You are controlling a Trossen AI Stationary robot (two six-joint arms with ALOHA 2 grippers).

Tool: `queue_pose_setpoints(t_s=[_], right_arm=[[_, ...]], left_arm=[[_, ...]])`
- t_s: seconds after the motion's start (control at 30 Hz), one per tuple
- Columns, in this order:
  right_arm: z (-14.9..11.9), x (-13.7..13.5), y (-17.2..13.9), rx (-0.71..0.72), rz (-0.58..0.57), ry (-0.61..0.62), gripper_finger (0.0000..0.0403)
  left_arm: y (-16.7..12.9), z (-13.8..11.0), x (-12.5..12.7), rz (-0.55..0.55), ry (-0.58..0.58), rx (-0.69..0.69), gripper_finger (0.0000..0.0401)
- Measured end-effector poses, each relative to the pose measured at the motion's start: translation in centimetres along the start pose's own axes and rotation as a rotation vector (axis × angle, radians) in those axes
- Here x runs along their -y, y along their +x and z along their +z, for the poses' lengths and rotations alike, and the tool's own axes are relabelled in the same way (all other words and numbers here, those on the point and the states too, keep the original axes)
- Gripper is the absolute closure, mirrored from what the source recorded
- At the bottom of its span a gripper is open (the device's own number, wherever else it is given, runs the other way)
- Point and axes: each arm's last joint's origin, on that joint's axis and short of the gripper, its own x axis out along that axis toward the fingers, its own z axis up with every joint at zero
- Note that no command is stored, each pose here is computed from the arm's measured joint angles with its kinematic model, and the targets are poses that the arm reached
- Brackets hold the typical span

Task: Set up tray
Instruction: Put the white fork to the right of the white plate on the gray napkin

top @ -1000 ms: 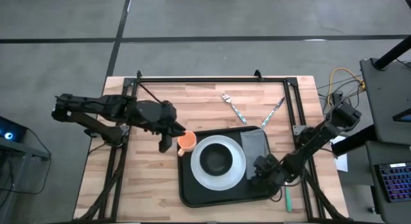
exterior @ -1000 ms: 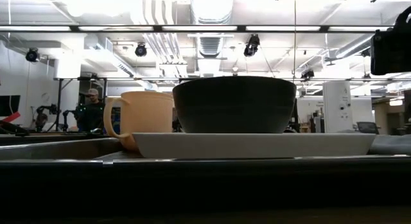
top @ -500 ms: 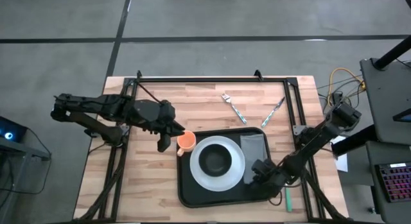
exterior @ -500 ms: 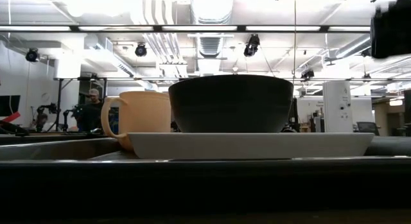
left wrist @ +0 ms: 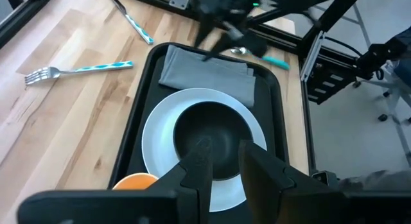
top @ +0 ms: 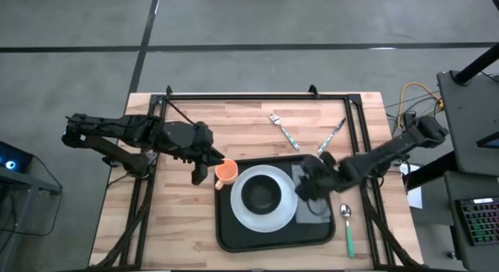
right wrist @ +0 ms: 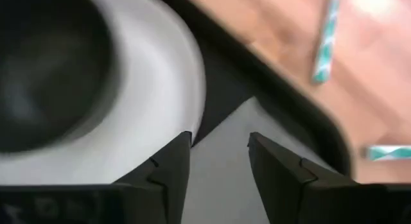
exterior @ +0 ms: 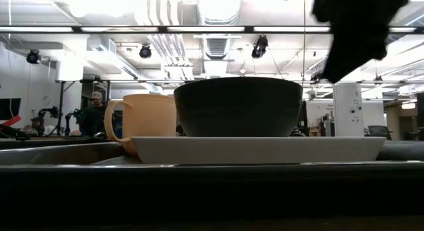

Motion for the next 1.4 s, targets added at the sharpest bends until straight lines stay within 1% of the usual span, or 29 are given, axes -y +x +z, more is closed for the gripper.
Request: queue_pose_setpoints(t_s=[0.07, 0.17, 0.33, 0.47, 0.57, 0.63, 0.7, 0.77, 0.83, 0.9, 1.03, 1.23, 1.4], right_arm=[[1.0, 0.9, 0.6, 0.004, -0.033, 0.015, 0.0240], [2.7, 2.2, 0.8, 0.051, -0.078, 0.030, 0.0222], [5.8, 4.6, 1.7, 0.108, -0.123, 0.042, 0.0214], [8.0, 6.5, 3.7, 0.053, -0.107, 0.064, 0.0218], [9.2, 8.0, 6.0, -0.004, -0.113, 0.064, 0.0220], [9.7, 9.0, 7.5, -0.043, -0.143, 0.052, 0.0220], [10.0, 10.0, 8.9, -0.083, -0.157, 0.044, 0.0219], [10.4, 10.8, 10.1, -0.115, -0.135, 0.047, 0.0214], [10.5, 11.2, 11.1, -0.143, -0.117, 0.056, 0.0205], [10.4, 11.5, 11.8, -0.172, -0.126, 0.068, 0.0195], [9.8, 11.6, 13.3, -0.241, -0.123, 0.073, 0.0182], [8.8, 11.4, 15.4, -0.332, -0.118, 0.065, 0.0179], [8.6, 11.6, 16.0, -0.350, -0.134, 0.066, 0.0180]], left_arm=[[0.0, 0.0, 0.0, 0.000, -0.017, -0.001, 0.0342], [0.3, -0.2, -0.1, 0.008, -0.014, -0.007, 0.0342], [1.6, -0.7, -0.5, 0.015, -0.021, 0.011, 0.0342], [2.8, -1.1, -0.6, -0.015, -0.025, 0.053, 0.0342], [3.3, -1.2, -0.4, -0.091, -0.020, 0.062, 0.0342], [3.5, -1.2, -0.2, -0.138, -0.019, 0.060, 0.0342], [3.5, -1.2, -0.2, -0.158, -0.018, 0.053, 0.0342], [3.5, -1.2, -0.2, -0.160, -0.025, 0.051, 0.0342], [3.4, -1.1, -0.1, -0.164, -0.026, 0.053, 0.0342], [3.3, -1.1, -0.1, -0.168, -0.026, 0.054, 0.0342], [3.3, -1.1, -0.1, -0.168, -0.025, 0.053, 0.0342], [3.3, -1.1, -0.1, -0.168, -0.021, 0.054, 0.0342], [3.3, -1.1, -0.1, -0.168, -0.020, 0.053, 0.0342]])
